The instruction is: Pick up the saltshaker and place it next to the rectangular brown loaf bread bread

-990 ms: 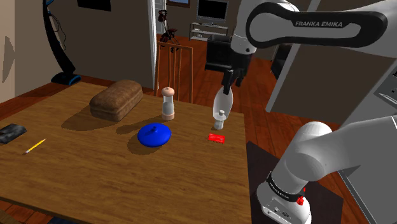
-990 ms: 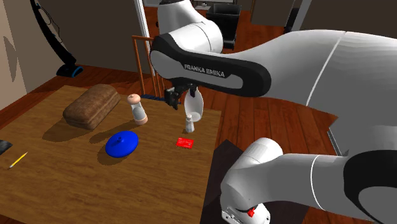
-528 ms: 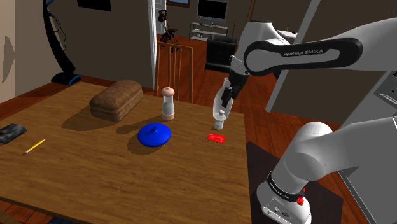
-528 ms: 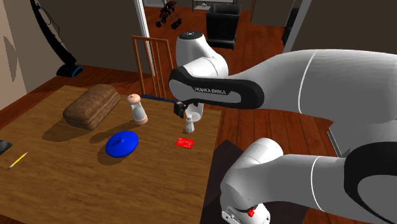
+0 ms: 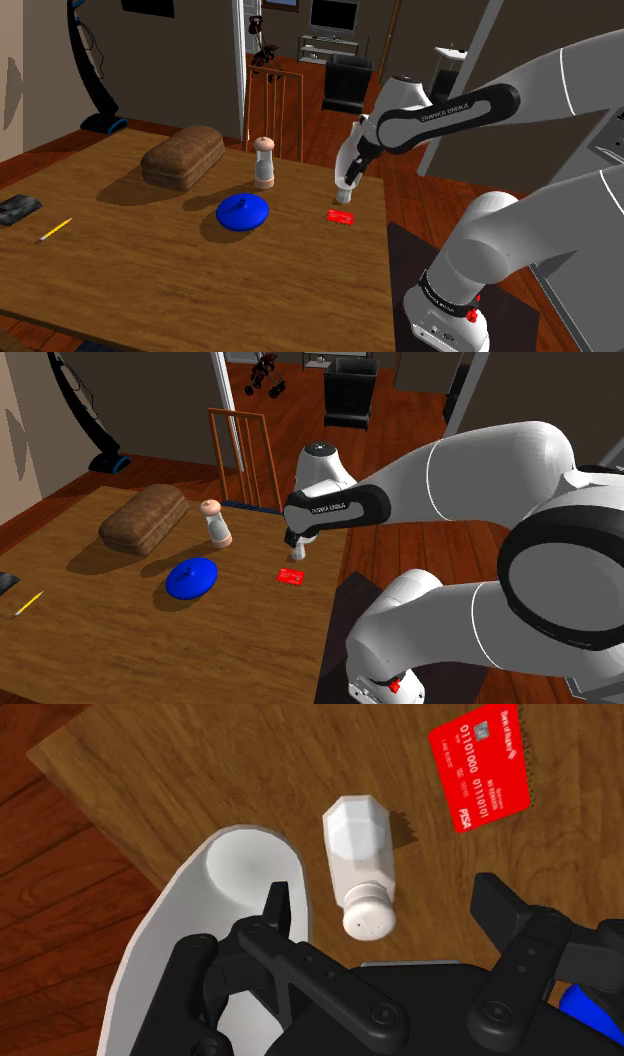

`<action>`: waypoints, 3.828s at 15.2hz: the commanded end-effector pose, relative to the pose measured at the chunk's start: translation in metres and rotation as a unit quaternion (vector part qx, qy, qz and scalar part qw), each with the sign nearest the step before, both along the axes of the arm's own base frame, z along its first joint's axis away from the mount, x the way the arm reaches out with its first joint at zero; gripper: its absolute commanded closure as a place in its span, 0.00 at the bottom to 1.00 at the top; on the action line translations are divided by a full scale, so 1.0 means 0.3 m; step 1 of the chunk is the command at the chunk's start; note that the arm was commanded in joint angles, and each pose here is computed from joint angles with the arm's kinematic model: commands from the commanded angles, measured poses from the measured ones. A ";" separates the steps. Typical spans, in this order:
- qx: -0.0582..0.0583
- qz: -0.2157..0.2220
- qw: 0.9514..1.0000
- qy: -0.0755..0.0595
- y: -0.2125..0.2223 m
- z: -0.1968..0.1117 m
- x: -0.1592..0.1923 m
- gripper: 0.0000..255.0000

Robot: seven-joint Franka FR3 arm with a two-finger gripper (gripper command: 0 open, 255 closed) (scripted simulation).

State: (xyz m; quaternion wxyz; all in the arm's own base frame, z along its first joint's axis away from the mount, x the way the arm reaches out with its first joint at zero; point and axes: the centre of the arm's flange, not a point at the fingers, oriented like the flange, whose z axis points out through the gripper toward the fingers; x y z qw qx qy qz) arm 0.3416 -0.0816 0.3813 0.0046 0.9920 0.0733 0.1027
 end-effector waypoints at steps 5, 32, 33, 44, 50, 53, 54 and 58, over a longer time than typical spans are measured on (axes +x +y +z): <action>0.000 0.002 1.000 -0.005 -0.007 -0.108 0.027 0.00; 0.000 0.002 1.000 -0.005 -0.007 -0.029 0.037 1.00; 0.000 0.002 1.000 -0.005 -0.007 -0.012 0.037 1.00; 0.000 0.002 1.000 -0.005 -0.007 0.182 0.037 1.00; 0.000 0.002 1.000 -0.005 -0.007 0.287 0.037 1.00; 0.000 0.002 1.000 -0.005 -0.007 0.340 0.037 1.00; 0.000 0.002 1.000 -0.005 -0.007 0.358 0.037 1.00; 0.000 0.002 1.000 -0.005 -0.007 0.428 0.037 1.00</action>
